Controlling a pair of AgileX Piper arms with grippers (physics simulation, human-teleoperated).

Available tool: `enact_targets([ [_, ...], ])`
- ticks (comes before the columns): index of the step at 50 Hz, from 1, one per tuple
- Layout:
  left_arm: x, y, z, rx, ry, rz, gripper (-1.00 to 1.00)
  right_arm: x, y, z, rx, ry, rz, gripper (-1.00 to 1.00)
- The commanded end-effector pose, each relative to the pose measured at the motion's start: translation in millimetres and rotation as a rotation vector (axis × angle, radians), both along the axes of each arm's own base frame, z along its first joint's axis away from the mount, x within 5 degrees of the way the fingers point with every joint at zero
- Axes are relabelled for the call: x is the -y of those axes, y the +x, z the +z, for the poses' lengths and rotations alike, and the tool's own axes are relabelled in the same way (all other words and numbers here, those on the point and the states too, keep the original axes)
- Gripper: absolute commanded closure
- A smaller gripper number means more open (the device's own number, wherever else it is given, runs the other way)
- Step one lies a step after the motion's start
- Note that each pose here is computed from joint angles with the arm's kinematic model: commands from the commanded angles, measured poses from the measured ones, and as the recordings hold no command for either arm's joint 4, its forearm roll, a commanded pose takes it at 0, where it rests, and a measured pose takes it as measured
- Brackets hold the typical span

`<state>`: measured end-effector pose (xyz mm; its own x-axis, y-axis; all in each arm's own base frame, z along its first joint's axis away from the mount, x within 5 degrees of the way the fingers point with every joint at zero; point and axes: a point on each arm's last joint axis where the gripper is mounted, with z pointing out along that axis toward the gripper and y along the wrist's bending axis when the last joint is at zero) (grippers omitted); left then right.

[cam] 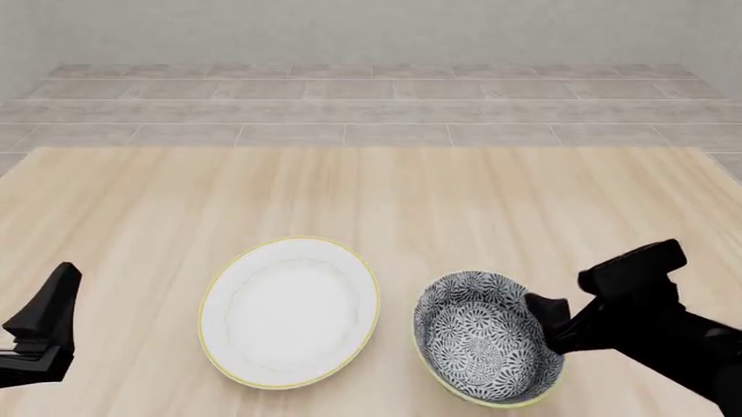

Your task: Put the bowl on the plate.

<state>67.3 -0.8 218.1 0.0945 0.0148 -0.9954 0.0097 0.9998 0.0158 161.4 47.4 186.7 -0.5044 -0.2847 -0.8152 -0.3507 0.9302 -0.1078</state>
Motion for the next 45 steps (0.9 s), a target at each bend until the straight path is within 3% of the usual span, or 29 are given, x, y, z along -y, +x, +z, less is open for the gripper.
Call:
enact_targets([
  [1,0,0,0,0.0,-0.001,-0.001,-1.0,0,1,-10,-0.02,-0.008,0.0,-1.0],
  [45,0,1,0,-0.004,0.002,-0.003,-1.0,-2,4,-25,-0.046,-0.016,0.009,-1.0],
])
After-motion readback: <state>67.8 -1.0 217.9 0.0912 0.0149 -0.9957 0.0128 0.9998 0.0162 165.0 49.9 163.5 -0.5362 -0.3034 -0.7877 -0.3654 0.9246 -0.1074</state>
